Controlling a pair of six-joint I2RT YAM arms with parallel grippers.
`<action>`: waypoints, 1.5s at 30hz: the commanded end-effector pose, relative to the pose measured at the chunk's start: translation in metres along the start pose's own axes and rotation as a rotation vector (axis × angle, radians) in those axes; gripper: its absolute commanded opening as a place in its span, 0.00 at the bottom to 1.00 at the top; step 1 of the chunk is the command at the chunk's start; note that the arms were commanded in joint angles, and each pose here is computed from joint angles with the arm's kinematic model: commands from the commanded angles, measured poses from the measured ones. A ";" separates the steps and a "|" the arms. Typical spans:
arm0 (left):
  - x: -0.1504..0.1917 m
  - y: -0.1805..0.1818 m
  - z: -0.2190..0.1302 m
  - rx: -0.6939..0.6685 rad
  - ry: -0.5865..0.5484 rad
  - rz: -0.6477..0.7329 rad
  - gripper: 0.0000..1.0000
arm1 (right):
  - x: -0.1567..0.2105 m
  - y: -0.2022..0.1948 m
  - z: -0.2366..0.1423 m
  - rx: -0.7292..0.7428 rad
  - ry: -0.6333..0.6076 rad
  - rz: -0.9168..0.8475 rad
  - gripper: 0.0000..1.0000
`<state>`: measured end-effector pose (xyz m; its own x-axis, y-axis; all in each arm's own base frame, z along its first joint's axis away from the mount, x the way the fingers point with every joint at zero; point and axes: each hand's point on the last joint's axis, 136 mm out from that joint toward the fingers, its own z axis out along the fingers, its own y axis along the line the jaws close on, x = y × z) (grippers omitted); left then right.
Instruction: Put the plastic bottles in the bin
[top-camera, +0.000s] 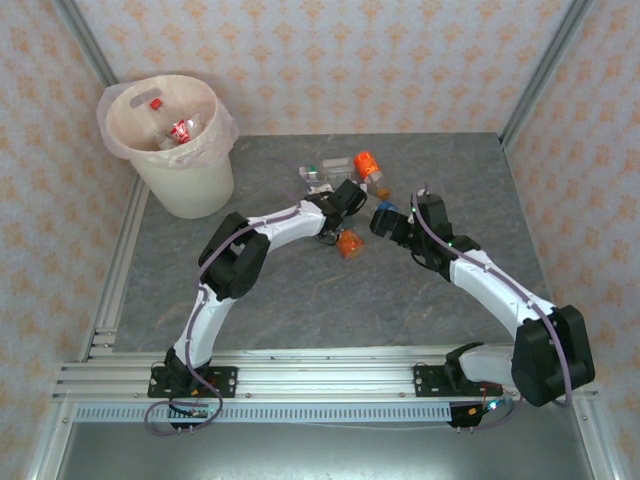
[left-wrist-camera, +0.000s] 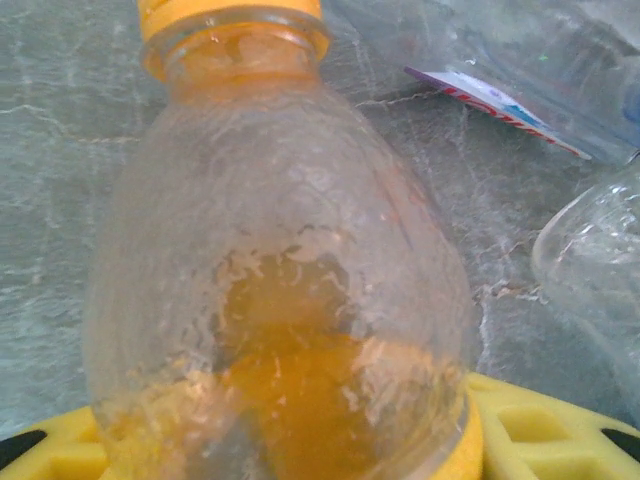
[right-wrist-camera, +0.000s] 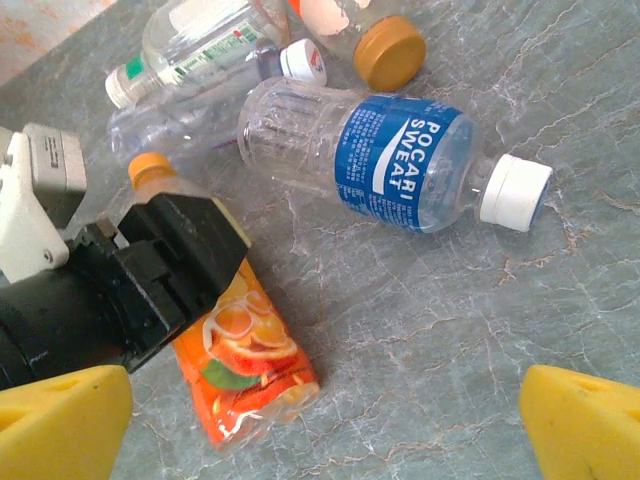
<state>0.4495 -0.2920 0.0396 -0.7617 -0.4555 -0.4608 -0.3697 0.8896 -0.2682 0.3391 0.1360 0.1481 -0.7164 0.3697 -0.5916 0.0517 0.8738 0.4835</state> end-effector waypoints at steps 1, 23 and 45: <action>-0.019 -0.004 -0.028 0.041 -0.066 0.028 0.49 | -0.021 0.006 -0.015 -0.039 -0.118 0.012 0.99; -0.107 -0.015 -0.169 0.147 -0.391 0.332 0.44 | -0.023 0.080 -0.024 -0.404 -0.053 -0.090 0.99; -0.270 0.121 -0.357 -0.038 -0.815 0.229 0.43 | -0.032 0.082 -0.042 -0.434 -0.149 -0.111 0.99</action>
<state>0.4324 -0.0838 0.3975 -0.2743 -0.1570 -0.9487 -0.2297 0.9687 -0.0939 0.3339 0.1844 0.2298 -0.6154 0.3415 -0.7104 -0.3269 0.7095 0.6243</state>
